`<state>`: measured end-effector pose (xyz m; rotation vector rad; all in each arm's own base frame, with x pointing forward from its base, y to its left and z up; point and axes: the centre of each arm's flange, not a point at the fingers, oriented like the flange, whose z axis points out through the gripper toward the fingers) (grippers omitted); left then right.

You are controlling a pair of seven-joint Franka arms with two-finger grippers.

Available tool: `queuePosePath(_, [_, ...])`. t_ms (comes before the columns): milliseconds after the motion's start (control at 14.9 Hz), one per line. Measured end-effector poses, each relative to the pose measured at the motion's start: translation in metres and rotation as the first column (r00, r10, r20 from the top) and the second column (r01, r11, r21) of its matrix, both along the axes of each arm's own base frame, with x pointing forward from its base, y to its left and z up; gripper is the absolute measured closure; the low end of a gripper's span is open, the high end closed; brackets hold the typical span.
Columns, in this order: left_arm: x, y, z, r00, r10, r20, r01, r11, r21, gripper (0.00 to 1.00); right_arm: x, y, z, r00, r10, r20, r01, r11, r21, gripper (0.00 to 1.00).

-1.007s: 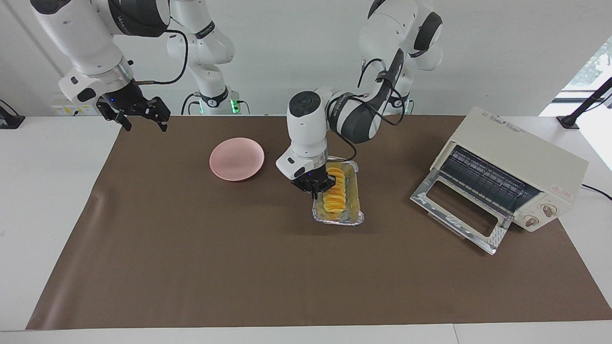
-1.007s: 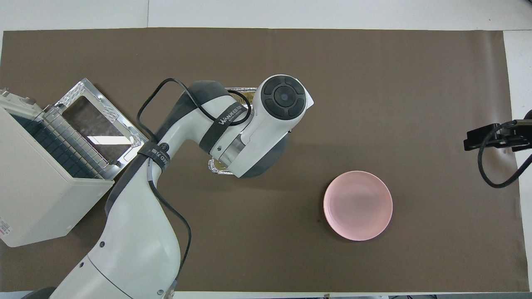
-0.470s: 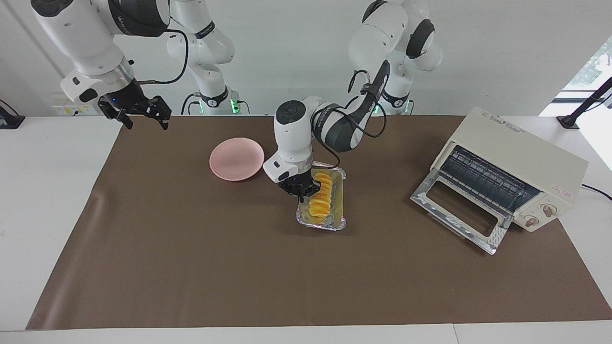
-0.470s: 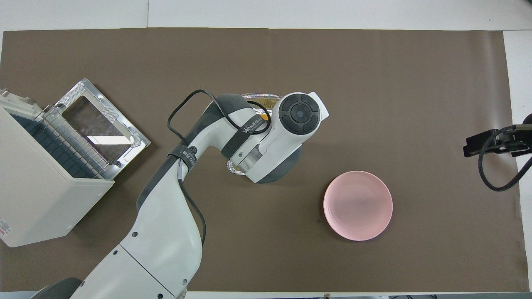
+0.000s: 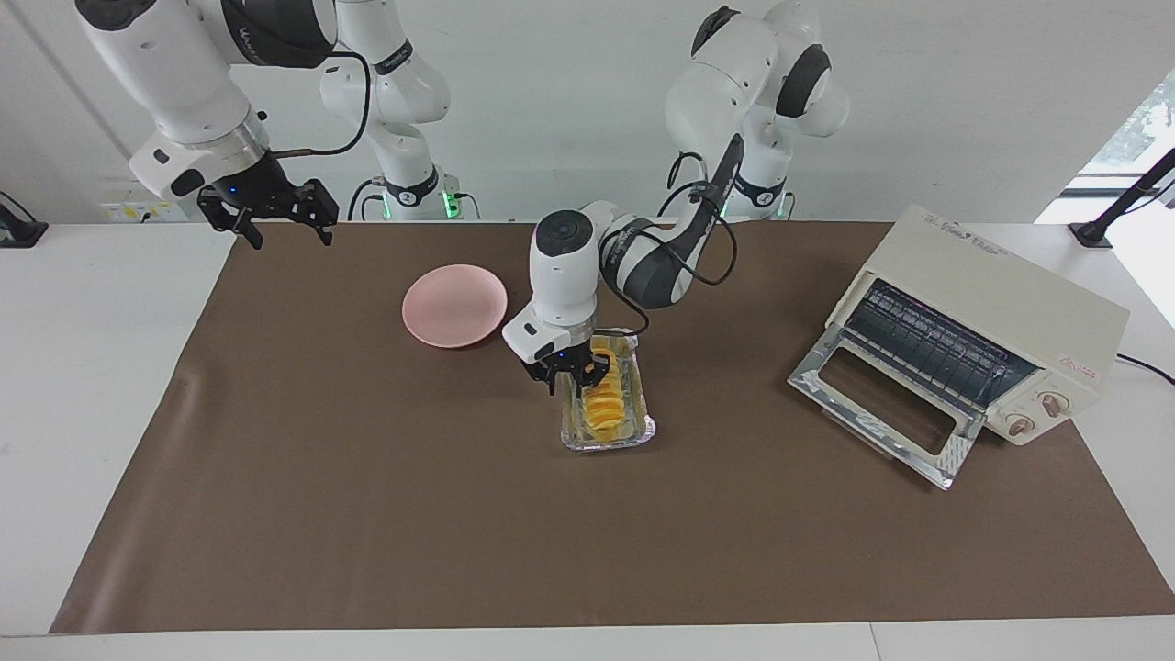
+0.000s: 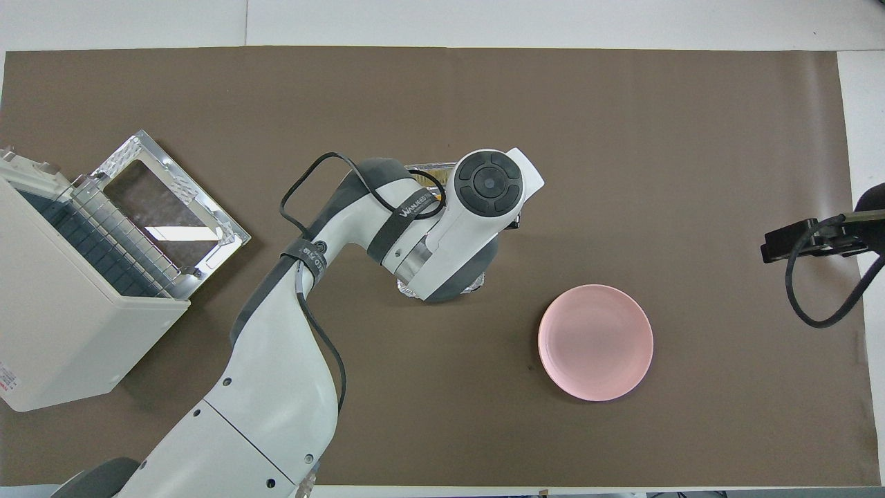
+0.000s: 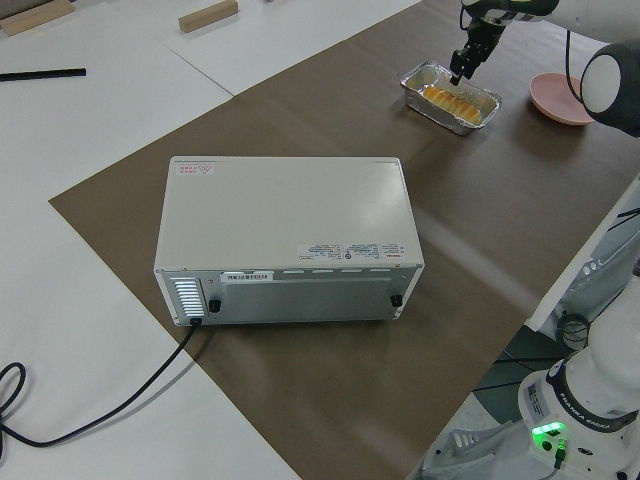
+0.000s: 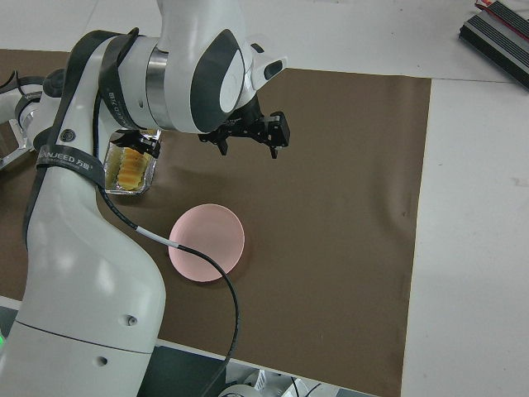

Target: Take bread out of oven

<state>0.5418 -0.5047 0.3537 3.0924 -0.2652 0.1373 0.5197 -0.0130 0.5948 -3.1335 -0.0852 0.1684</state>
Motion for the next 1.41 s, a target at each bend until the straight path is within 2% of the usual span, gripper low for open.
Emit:
queuePosePath(67, [0.006,0.004,0.010,0.999,0.036,-0.007,-0.036,0.999,-0.022,0.31,0.000,0.002,0.000,1.000,0.004,0.001,-0.004,1.000,0.000,0.00])
queuePosePath(134, [0.025,0.020,0.044,0.995,0.103,-0.018,-0.103,0.993,-0.060,0.05,0.001,0.003,0.001,1.000,0.007,0.011,-0.007,1.000,-0.001,0.00])
queuePosePath(201, [0.039,0.042,0.080,0.987,0.156,-0.026,-0.157,0.984,-0.079,0.00,0.005,0.007,0.003,0.999,0.022,0.042,-0.022,1.000,-0.001,0.00])
queuePosePath(403, [0.061,0.147,0.185,0.956,0.290,-0.041,-0.292,0.954,-0.065,0.00,0.013,0.060,0.006,0.985,0.133,0.110,-0.133,0.991,-0.006,0.00])
queuePosePath(537, [0.060,0.231,0.240,0.931,0.358,-0.067,-0.360,0.932,-0.032,0.00,0.017,0.093,-0.003,0.977,0.185,0.111,-0.185,0.983,-0.005,0.00])
queuePosePath(604, [0.056,0.276,0.261,0.928,0.363,-0.077,-0.366,0.931,-0.017,0.00,0.024,0.108,-0.013,0.973,0.209,0.097,-0.210,0.978,-0.001,0.00])
queuePosePath(738, [0.047,0.333,0.276,0.941,0.321,-0.109,-0.322,0.947,0.013,0.00,0.041,0.136,-0.032,0.972,0.221,0.075,-0.222,0.975,0.006,0.00])
queuePosePath(872, [0.028,0.372,0.286,0.951,0.259,-0.171,-0.255,0.966,0.046,0.00,0.056,0.177,-0.055,0.981,0.184,0.064,-0.185,0.983,0.010,0.00])
queuePosePath(1007, [0.002,0.393,0.296,0.947,0.237,-0.218,-0.229,0.971,0.065,0.00,0.067,0.219,-0.078,0.986,0.148,0.073,-0.149,0.989,0.014,0.00])
queuePosePath(1208, [-0.033,0.425,0.303,0.952,0.169,-0.254,-0.158,0.985,0.063,0.00,0.074,0.265,-0.110,0.992,0.089,0.089,-0.092,0.995,0.031,0.00])
queuePosePath(1409, [-0.045,0.442,0.294,0.956,0.128,-0.265,-0.118,0.992,0.053,0.00,0.079,0.294,-0.144,0.995,0.040,0.092,-0.044,0.998,0.041,0.00])
